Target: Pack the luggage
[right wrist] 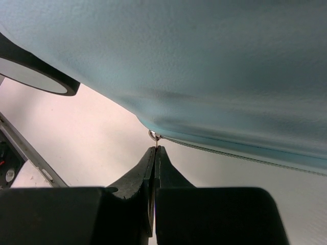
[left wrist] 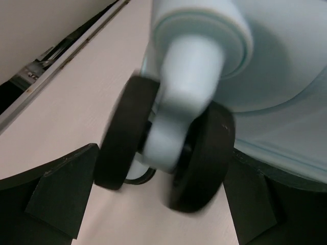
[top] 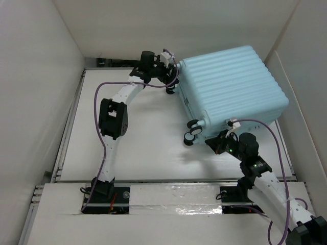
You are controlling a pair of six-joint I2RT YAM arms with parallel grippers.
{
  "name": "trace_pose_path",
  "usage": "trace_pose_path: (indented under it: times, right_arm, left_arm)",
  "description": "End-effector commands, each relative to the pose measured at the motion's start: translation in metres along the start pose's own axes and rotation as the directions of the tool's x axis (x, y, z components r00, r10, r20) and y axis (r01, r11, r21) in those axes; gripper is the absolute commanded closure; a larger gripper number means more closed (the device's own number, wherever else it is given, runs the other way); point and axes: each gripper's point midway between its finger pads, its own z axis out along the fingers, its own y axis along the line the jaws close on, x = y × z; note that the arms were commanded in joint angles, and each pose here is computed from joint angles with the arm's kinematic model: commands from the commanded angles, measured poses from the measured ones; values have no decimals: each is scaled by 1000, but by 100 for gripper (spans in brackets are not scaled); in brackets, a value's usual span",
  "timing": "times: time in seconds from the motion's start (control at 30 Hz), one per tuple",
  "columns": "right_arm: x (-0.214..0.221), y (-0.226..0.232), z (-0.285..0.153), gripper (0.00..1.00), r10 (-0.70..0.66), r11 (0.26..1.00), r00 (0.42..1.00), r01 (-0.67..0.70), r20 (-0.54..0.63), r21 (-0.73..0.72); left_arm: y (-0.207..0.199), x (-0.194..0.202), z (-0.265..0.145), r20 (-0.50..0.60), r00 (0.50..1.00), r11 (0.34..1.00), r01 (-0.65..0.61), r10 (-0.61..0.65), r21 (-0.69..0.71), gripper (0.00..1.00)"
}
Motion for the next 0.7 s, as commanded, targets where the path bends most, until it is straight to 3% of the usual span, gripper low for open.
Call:
trace_pose_path:
  times: [0.0,0.13,0.47,0.67]
  right_arm:
    - [-9,11,1,100,-22,999,1000,23,12,-39]
    - [-9,11,1,100,-20,999,1000,21,12,-36]
    - [-7,10,4,100,-24,999,1000,24,-2,-42]
    - [-5,10,5,100,-21,999,1000,20,-10,-42]
  left_arm:
    - [-8,-61,-8,135,985,993,-114,111,11,1]
    - [-13,-80,-7,175,973,989,-147,150,-27,1]
    - [4,-100,-20,136,944,943,-271,300,-195,1]
    - [2,-104,-5,99,914,897,-357,393,-262,1]
